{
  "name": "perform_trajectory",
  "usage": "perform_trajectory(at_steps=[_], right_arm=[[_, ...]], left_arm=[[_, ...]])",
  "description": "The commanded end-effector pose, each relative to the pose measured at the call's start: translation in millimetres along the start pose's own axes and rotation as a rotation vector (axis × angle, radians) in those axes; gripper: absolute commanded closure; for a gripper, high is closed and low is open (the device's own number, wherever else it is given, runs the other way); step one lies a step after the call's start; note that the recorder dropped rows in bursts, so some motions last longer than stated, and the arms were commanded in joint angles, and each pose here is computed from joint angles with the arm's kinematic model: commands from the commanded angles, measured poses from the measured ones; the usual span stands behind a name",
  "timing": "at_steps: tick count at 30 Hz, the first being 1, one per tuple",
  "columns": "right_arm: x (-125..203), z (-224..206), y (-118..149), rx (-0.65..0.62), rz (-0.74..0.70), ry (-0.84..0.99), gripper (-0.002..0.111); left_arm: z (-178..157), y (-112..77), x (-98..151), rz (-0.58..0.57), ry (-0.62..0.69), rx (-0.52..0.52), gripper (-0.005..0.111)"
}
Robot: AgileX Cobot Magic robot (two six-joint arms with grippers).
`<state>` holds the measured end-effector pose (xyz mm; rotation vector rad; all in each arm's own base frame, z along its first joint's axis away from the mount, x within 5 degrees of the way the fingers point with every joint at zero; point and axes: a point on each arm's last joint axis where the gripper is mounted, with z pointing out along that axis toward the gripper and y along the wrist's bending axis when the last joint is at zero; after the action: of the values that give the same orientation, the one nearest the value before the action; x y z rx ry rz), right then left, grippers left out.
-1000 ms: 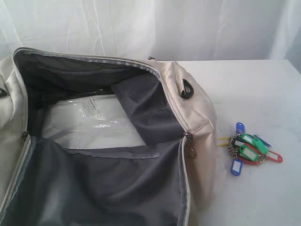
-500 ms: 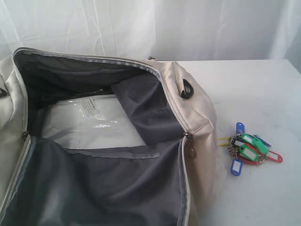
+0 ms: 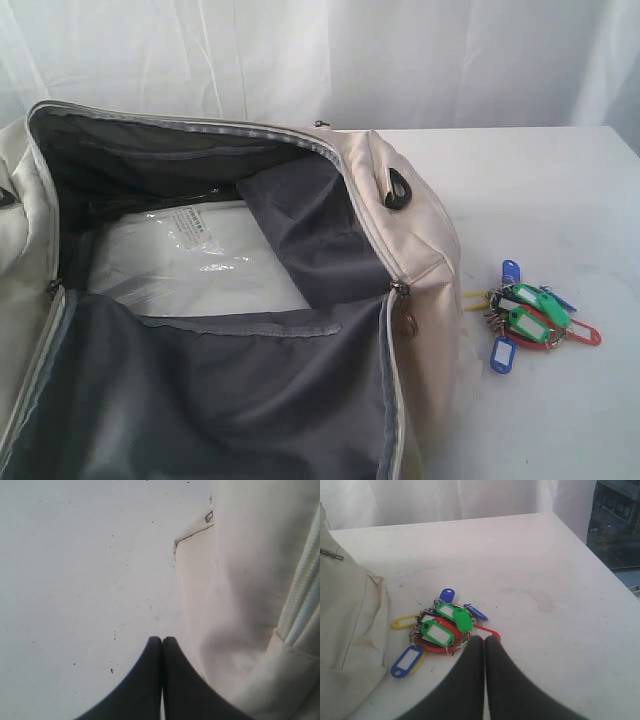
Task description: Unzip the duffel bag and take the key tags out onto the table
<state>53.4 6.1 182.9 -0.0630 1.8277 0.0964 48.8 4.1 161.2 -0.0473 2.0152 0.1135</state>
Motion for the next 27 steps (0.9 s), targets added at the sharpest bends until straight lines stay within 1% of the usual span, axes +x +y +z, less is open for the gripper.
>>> perform_trajectory(at_steps=[1,24,27], right_arm=[[0.7,-0.1,-0.2,0.004,0.002,-0.001,0.107],[0.7,-0.1,-0.2,0.004,0.002,-0.001,0.107],[0.7,-0.1,-0.2,0.004,0.002,-0.001,0.107]], left_arm=[[0.5,-0.8,3.9,-0.001,0.026,0.009,0.107],[0.5,-0.8,3.9,-0.001,0.026,0.009,0.107],[0.5,-2.1,3.8,0.01,0.024,0.033,0.107]])
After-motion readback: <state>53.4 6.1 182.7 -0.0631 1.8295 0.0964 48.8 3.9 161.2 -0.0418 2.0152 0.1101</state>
